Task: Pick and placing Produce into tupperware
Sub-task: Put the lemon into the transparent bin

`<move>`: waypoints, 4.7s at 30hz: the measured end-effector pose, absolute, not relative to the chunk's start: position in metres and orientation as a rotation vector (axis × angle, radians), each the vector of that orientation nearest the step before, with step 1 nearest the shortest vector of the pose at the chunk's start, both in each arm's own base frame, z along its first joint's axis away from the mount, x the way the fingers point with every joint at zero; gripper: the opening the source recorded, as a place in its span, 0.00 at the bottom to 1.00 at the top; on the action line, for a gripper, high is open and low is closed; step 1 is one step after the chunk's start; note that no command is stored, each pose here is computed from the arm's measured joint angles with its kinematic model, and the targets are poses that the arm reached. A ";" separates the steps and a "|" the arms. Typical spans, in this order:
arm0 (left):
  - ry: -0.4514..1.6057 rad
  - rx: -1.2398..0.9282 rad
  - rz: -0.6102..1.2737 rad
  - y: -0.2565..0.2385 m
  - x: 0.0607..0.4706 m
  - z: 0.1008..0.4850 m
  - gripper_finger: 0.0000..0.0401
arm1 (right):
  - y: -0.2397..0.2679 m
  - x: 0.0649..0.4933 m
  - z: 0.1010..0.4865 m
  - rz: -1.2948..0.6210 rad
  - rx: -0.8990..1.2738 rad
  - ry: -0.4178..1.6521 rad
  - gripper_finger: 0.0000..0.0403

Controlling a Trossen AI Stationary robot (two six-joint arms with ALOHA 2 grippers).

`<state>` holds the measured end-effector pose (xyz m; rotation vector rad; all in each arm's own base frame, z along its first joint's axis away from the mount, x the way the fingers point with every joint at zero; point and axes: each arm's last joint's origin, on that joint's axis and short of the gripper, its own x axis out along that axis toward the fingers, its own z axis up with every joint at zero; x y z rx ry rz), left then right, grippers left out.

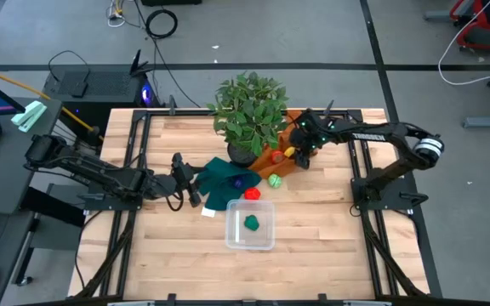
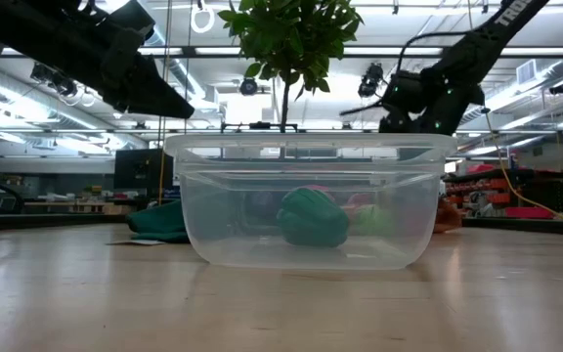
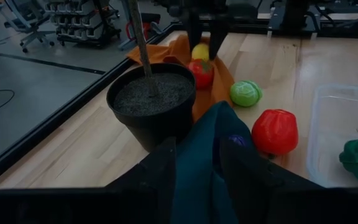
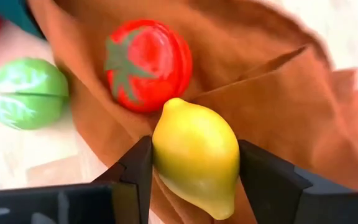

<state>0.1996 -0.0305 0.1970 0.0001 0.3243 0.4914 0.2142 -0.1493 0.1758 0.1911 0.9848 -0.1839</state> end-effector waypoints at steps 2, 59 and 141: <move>0.329 -0.001 0.493 -0.030 0.199 0.197 0.34 | -0.147 0.211 0.185 -0.190 0.178 0.959 0.39; 0.331 -0.012 0.495 -0.030 0.199 0.196 0.33 | -0.138 0.200 0.197 -0.175 0.234 0.968 0.45; 0.336 -0.015 0.497 -0.030 0.199 0.195 0.32 | -0.142 0.209 0.167 -0.155 0.446 1.051 0.43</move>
